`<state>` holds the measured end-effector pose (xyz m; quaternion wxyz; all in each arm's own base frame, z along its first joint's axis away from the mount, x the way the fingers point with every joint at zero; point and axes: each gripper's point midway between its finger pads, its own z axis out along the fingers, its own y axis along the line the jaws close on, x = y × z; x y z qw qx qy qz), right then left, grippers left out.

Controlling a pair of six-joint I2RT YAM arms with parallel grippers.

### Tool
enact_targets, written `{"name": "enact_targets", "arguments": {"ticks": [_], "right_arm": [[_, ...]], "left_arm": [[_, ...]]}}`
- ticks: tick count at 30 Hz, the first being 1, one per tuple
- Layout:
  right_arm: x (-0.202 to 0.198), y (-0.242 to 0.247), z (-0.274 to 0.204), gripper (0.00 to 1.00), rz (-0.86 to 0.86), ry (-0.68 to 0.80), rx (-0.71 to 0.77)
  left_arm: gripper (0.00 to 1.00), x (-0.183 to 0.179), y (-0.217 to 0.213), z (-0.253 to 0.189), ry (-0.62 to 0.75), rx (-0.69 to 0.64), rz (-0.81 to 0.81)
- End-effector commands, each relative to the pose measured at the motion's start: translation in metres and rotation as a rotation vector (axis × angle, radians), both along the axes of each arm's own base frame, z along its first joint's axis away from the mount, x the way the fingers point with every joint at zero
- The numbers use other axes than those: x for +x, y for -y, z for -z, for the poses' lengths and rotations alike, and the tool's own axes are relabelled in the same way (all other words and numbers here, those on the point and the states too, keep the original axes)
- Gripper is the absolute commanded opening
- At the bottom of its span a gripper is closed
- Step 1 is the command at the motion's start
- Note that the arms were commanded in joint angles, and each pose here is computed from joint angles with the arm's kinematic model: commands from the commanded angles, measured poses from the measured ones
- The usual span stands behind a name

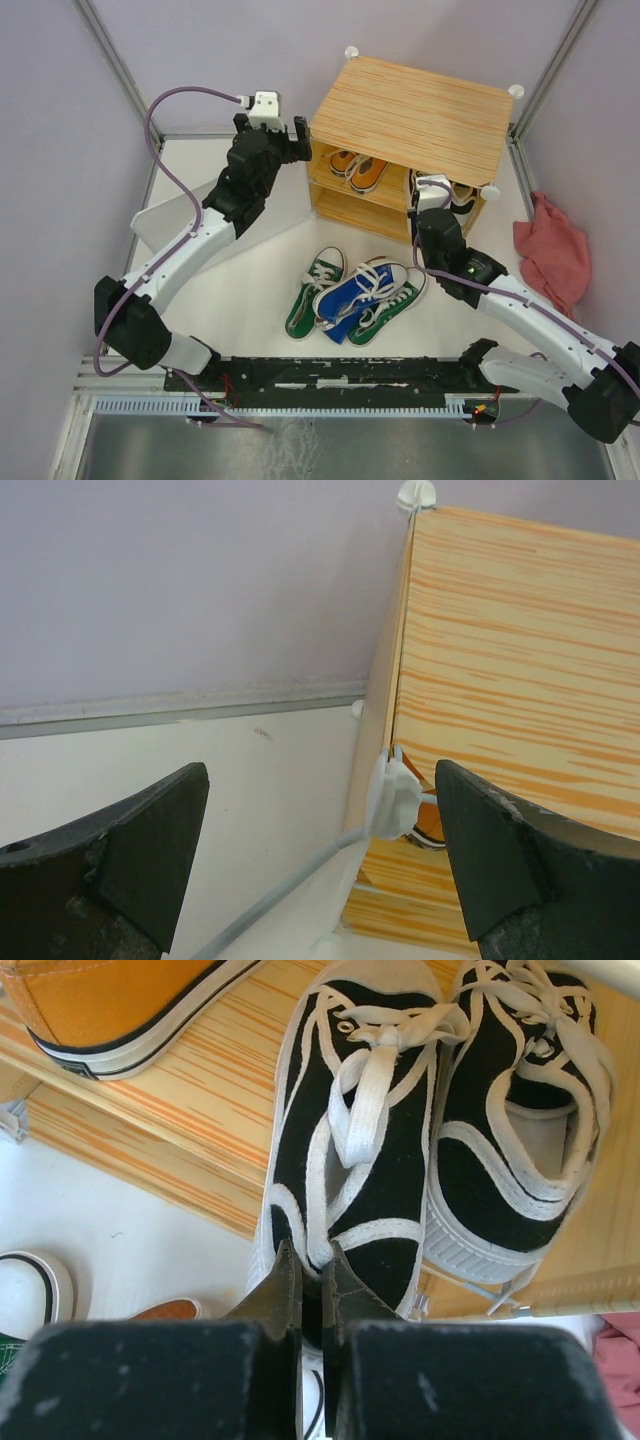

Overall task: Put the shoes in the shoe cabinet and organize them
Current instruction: Place the shoe in the shoe cabinet.

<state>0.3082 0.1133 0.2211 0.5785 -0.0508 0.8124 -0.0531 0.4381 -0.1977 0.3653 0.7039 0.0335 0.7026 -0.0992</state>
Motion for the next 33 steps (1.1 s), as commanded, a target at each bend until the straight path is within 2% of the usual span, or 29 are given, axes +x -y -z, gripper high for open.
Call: {"name": "enact_targets", "arguments": {"ticks": [1,12,22,27,33], "right_arm": [[0.009,0.012,-0.038,0.02,0.096,0.154,0.089],[0.031,0.007,-0.067,0.02,0.18,0.302,0.203],[0.05,0.002,-0.059,0.02,0.236,0.363,0.225],[0.059,0.005,-0.059,0.02,0.282,0.4,0.198],[0.07,0.0,-0.057,0.02,0.259,0.409,0.148]], "left_arm": [[1.0,-0.002,-0.005,-0.001,0.027,0.021,-0.004],[1.0,-0.013,-0.014,0.006,0.016,0.024,-0.014],[1.0,-0.015,-0.014,0.019,-0.01,0.024,-0.007],[1.0,-0.018,-0.015,0.017,-0.009,0.018,-0.003],[1.0,-0.021,-0.017,0.019,-0.013,0.021,-0.004]]}}
